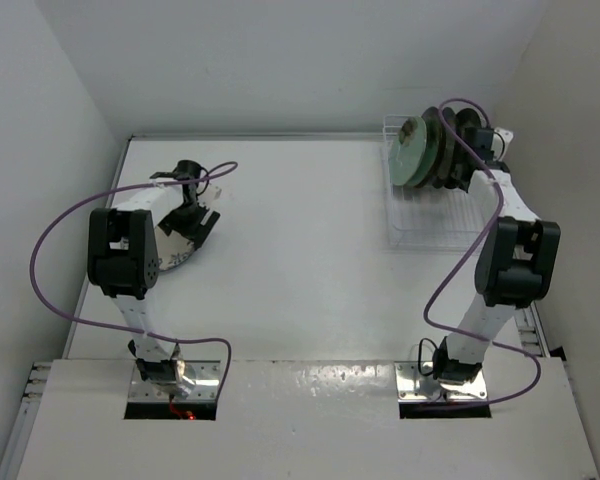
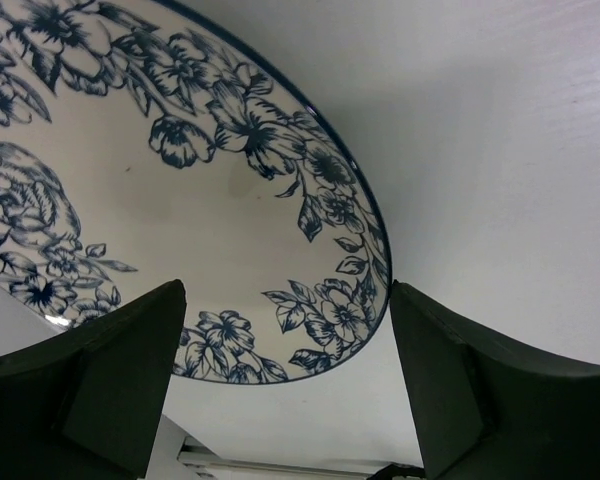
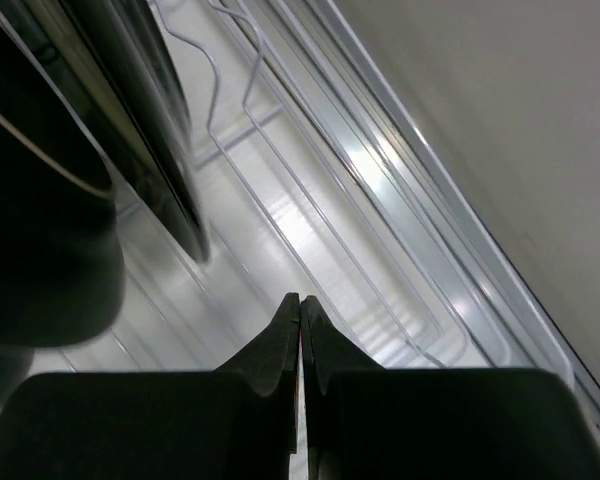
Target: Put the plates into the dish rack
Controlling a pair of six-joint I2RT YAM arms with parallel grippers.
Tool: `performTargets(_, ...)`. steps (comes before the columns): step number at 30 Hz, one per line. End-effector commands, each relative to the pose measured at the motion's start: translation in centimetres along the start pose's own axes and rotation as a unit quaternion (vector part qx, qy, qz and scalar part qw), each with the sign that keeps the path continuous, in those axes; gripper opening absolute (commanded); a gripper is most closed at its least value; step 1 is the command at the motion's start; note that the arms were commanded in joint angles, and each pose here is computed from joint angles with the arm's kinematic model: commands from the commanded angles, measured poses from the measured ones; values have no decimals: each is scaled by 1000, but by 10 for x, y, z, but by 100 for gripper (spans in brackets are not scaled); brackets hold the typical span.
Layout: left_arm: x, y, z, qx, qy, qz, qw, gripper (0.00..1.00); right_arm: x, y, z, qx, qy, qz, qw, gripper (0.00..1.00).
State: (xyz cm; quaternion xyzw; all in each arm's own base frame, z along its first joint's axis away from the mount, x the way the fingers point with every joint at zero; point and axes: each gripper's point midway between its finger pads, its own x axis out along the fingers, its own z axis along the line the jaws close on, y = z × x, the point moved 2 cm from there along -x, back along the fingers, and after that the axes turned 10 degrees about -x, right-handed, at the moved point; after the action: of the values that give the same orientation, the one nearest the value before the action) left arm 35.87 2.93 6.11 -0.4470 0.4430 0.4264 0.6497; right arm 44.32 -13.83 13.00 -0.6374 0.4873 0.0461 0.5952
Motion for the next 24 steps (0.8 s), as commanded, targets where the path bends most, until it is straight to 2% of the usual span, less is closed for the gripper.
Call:
performTargets(1,-11,-2,15,3,-64,-6,998,87,-35,-30,-19,35,7,-64,997,0)
performTargets(3,-5,-6,15,8,-80,-6,997,86,-45,-33,-23,30,4,-83,996,0)
performTargets(8,15,-6,-7,14,-13,5,1000,75,-79,-58,-21,17,-8,-151,988,1)
performTargets(10,18,-5,-14,14,6,6,1000,72,-86,-60,-18,11,-12,-159,987,1)
performTargets(13,21,-5,-25,28,22,-3,999,63,-98,-66,-16,16,-22,-179,983,2)
performTargets(14,26,2,-24,36,14,6,999,58,-100,-67,-17,16,-25,-185,982,2)
performTargets(15,27,3,-26,42,7,5,999,48,-105,-71,-16,17,-29,-194,980,2)
performTargets(19,35,8,-28,58,-2,10,998,28,-116,-74,-10,13,-41,-219,975,4)
performTargets(20,35,8,-28,58,-2,10,998,18,-121,-78,-13,16,-41,-230,972,4)
performTargets(22,37,9,-31,63,-1,9,998,7,-123,-78,-12,14,-45,-233,971,4)
performTargets(24,32,5,-37,77,0,2,997,0,-129,-80,-13,19,-48,-240,970,4)
